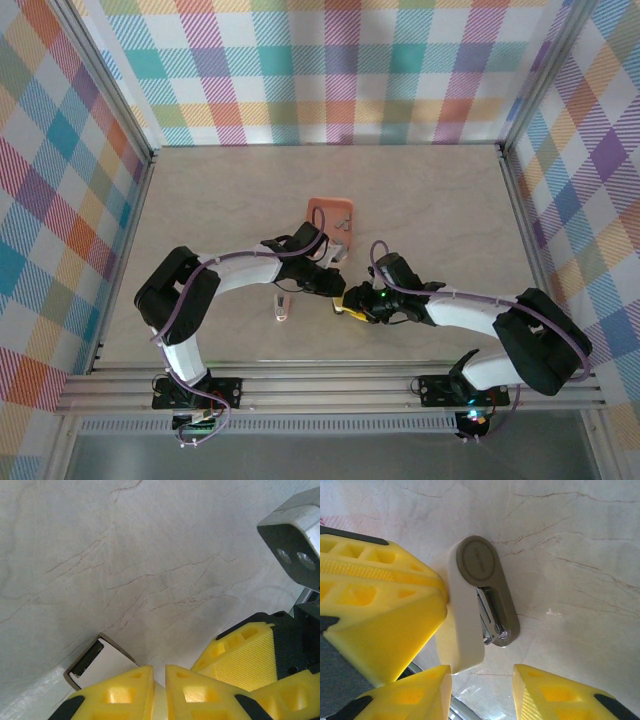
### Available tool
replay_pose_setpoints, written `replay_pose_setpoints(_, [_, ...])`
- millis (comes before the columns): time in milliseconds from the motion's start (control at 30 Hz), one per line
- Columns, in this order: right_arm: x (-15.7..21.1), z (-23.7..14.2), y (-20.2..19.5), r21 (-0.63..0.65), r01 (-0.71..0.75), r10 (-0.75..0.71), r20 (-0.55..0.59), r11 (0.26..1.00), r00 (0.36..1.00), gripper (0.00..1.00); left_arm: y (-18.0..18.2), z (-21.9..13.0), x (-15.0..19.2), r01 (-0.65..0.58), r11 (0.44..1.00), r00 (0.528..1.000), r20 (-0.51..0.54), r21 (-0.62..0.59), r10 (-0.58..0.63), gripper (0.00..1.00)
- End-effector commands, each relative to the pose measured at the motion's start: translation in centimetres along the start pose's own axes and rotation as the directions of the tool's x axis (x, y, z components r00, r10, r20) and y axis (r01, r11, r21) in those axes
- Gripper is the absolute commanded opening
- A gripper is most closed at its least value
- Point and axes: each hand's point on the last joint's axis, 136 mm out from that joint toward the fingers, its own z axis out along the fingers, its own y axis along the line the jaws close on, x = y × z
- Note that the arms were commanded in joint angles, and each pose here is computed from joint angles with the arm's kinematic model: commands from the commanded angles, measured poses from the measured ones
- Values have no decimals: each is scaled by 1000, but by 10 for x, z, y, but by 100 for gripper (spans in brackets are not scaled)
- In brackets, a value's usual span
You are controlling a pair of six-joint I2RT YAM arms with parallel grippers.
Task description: Load the staples into the stapler
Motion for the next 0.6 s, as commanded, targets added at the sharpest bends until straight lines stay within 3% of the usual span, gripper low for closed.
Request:
replay_pose_setpoints(0, [-5, -3, 20, -77, 32, -31, 22, 996, 999, 37, 17, 9, 21, 19, 998, 998, -57, -62, -22, 15])
replay_pose_setpoints(333, [-7, 12, 12, -60, 11, -11, 1, 998, 1000, 36, 19, 11, 23, 29, 998, 998, -55, -57, -32, 15])
replay_pose_setpoints(567, [-3, 17, -29, 100, -47, 46, 8, 994, 999, 32, 23, 11, 27, 32, 997, 998, -51, -71, -36, 14])
